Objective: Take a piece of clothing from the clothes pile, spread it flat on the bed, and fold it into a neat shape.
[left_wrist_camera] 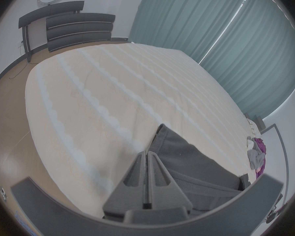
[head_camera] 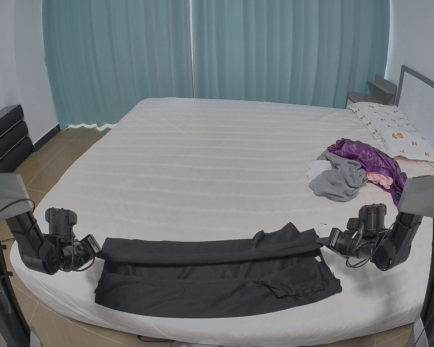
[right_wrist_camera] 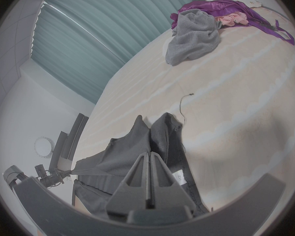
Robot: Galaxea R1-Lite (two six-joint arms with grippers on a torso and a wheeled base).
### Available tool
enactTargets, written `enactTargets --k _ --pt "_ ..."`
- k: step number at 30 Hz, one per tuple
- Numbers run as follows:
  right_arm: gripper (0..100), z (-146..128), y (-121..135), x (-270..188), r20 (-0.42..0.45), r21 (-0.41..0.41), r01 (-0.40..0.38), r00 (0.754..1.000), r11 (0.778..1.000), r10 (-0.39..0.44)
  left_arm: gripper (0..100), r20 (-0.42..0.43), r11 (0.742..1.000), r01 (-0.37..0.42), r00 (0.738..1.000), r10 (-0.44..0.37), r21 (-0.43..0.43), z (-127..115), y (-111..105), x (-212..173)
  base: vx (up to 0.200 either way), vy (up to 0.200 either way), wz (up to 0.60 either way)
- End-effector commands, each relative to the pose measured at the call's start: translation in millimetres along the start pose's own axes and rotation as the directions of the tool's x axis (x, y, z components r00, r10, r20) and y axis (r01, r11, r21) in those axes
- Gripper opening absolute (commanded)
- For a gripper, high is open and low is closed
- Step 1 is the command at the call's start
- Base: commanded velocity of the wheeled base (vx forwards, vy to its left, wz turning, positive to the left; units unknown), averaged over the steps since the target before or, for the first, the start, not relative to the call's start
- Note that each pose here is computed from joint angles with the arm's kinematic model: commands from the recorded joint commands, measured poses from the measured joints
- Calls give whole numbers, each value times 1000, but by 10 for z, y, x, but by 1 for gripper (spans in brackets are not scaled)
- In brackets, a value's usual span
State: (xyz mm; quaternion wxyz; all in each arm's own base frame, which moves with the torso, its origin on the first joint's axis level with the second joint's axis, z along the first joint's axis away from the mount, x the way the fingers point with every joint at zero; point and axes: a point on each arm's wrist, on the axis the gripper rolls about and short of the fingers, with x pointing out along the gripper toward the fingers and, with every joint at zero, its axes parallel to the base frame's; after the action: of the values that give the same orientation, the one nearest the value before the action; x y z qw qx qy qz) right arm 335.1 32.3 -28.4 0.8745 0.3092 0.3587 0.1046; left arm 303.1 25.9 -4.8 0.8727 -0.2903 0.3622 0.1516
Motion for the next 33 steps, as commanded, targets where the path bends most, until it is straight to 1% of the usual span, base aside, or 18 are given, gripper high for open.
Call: enactTargets --k 1,5,10,12,13,14,15,17,22,24,26,28,29,30,33 --pt "0 -123 -113 16 -44 -7 23 999 1000 -24 0 -59 1000 0 998 1 15 -158 96 -49 0 0 0" --pt "0 -193 -174 35 -69 -35 40 997 999 -42 0 -87 1000 -6 996 8 21 -230 127 -78 0 0 0" --pt "0 -210 -185 61 -66 -43 37 997 998 -40 0 -113 999 -14 993 18 38 -298 149 -106 0 0 0" --pt "0 -223 -184 95 -60 -50 31 998 998 -34 0 -120 998 -16 992 23 58 -321 156 -108 0 0 0" --pt "100 -237 -190 101 -64 -50 34 997 998 -37 0 -123 998 -17 992 24 59 -329 156 -102 0 0 0" --pt "100 -243 -194 102 -65 -49 34 997 998 -37 0 -124 998 -16 992 23 60 -331 153 -102 0 0 0" --pt "100 -238 -190 100 -63 -50 32 997 998 -35 100 -123 998 -13 992 20 58 -330 141 -99 0 0 0" --pt "100 -219 -170 87 -58 -51 25 998 998 -27 100 -124 998 -14 992 21 59 -333 144 -100 0 0 0" --pt "100 34 -39 -7 30 -47 -21 999 999 23 100 -84 999 7 996 -3 42 -228 95 -91 0 0 0" --pt "100 108 -8 0 55 -35 -34 998 999 36 100 -68 999 17 998 -15 32 -185 64 -76 0 0 0" --pt "100 229 38 81 87 14 -56 995 998 54 100 -23 999 46 999 -46 -10 -52 -30 -20 0 0 0" --pt "100 242 44 126 89 31 -56 995 998 53 100 -7 998 58 998 -58 -26 5 -71 10 0 0 0" --pt "100 216 13 220 69 58 -48 997 997 44 100 14 997 74 997 -74 -38 83 -132 59 0 0 0" --pt "100 213 8 227 68 60 -47 997 997 43 100 16 996 76 997 -76 -38 90 -137 61 0 0 0" --pt "100 201 -59 406 60 110 -47 997 993 40 100 2 997 76 997 -76 -29 124 -220 299 0 0 0"
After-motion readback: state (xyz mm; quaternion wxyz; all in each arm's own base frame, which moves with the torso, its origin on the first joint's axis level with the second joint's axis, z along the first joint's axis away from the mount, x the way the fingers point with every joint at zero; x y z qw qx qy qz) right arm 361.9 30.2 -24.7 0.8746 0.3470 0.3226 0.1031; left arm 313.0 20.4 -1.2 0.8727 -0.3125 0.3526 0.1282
